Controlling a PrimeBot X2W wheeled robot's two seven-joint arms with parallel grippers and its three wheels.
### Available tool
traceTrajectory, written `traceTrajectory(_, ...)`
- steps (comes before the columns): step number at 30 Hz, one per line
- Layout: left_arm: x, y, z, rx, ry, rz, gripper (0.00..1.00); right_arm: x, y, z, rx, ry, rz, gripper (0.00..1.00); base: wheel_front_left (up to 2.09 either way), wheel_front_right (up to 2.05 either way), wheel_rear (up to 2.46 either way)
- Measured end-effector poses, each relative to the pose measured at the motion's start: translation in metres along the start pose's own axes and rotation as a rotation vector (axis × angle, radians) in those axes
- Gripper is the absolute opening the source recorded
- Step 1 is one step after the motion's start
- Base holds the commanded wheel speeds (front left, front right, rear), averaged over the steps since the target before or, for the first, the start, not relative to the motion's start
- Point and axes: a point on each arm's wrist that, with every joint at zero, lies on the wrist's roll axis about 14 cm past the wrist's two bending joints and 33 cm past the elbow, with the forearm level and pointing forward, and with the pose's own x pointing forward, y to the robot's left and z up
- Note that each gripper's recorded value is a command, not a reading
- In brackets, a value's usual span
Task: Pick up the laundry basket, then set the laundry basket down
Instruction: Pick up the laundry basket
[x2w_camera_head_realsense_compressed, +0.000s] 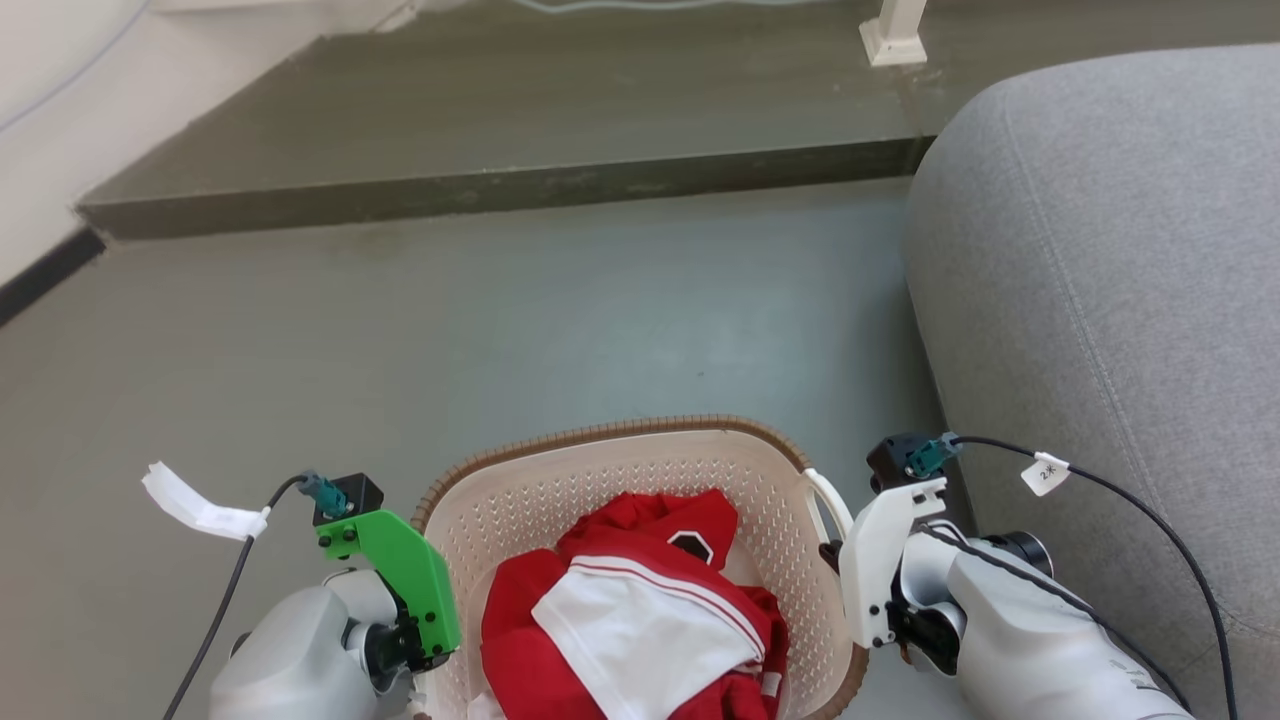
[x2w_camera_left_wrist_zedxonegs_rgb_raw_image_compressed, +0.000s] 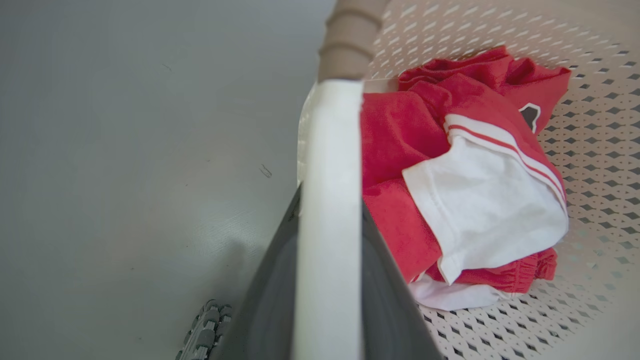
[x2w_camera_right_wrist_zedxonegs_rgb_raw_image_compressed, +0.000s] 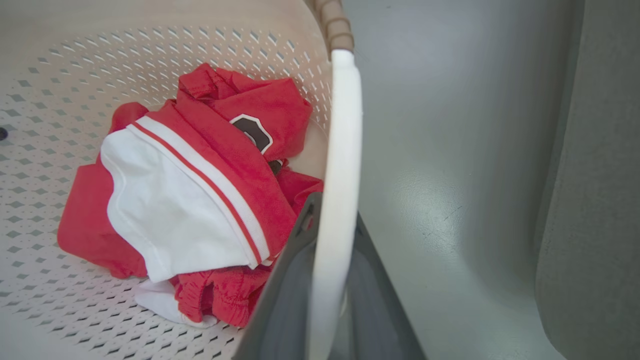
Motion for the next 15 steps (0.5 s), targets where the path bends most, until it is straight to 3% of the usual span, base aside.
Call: traceTrajectory(15, -0.015, -0.007, -0.005, 0.010, -0.022, -0.001, 0.00, -0.018, 0.006, 0.001, -0.002, -0.017, 0.003, 0.00, 0.00, 0.00, 0.00)
